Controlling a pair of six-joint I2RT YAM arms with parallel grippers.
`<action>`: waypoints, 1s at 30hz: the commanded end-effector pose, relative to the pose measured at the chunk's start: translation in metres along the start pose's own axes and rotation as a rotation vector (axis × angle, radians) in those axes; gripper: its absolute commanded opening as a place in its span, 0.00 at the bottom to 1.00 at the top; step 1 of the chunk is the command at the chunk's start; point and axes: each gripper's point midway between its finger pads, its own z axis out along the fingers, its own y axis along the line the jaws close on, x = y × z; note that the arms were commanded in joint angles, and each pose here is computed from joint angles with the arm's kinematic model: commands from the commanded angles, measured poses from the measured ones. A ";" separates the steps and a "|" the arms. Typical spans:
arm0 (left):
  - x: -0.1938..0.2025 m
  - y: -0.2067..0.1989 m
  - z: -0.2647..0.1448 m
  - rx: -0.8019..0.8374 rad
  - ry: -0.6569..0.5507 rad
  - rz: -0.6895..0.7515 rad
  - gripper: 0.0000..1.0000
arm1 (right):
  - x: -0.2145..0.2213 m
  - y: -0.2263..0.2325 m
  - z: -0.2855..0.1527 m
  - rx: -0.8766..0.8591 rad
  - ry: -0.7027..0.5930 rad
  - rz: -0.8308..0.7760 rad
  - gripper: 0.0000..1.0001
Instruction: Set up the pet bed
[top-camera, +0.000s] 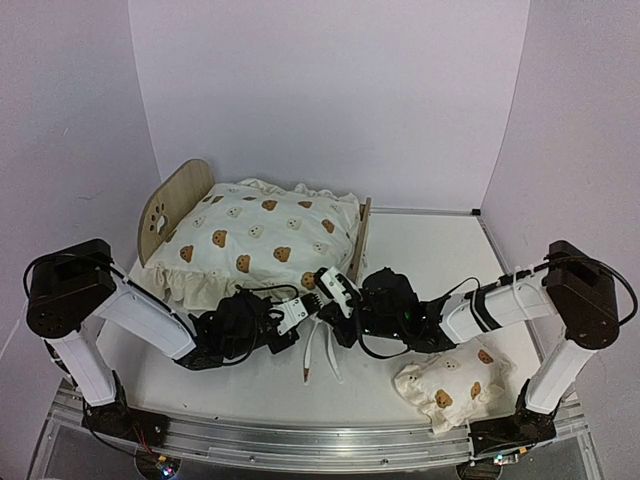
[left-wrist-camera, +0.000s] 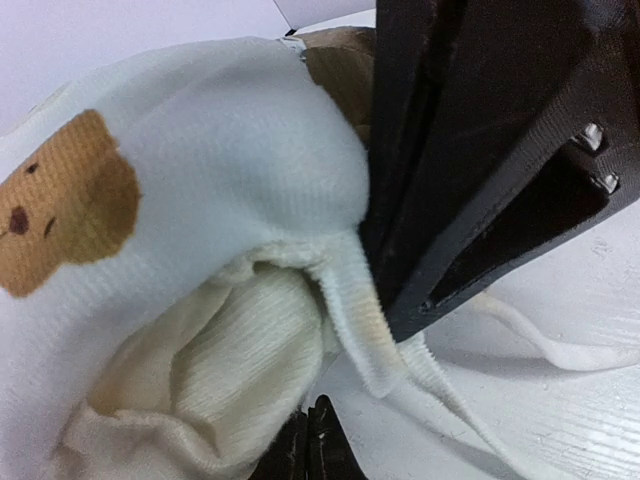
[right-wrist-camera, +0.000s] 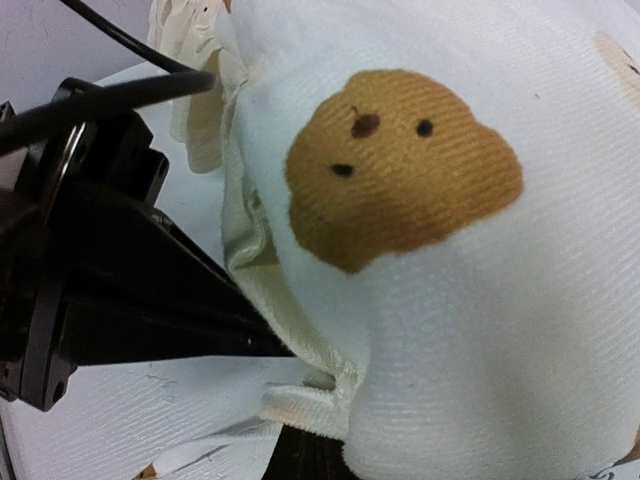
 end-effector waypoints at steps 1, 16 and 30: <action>-0.039 0.028 -0.020 -0.083 -0.119 -0.008 0.04 | -0.027 0.001 0.000 -0.008 -0.061 -0.022 0.00; -0.045 -0.001 -0.001 -0.051 -0.133 -0.083 0.04 | -0.028 0.007 -0.002 -0.044 -0.071 -0.012 0.00; -0.049 0.007 0.014 -0.068 -0.143 0.069 0.13 | -0.024 0.014 0.001 -0.097 -0.058 -0.035 0.00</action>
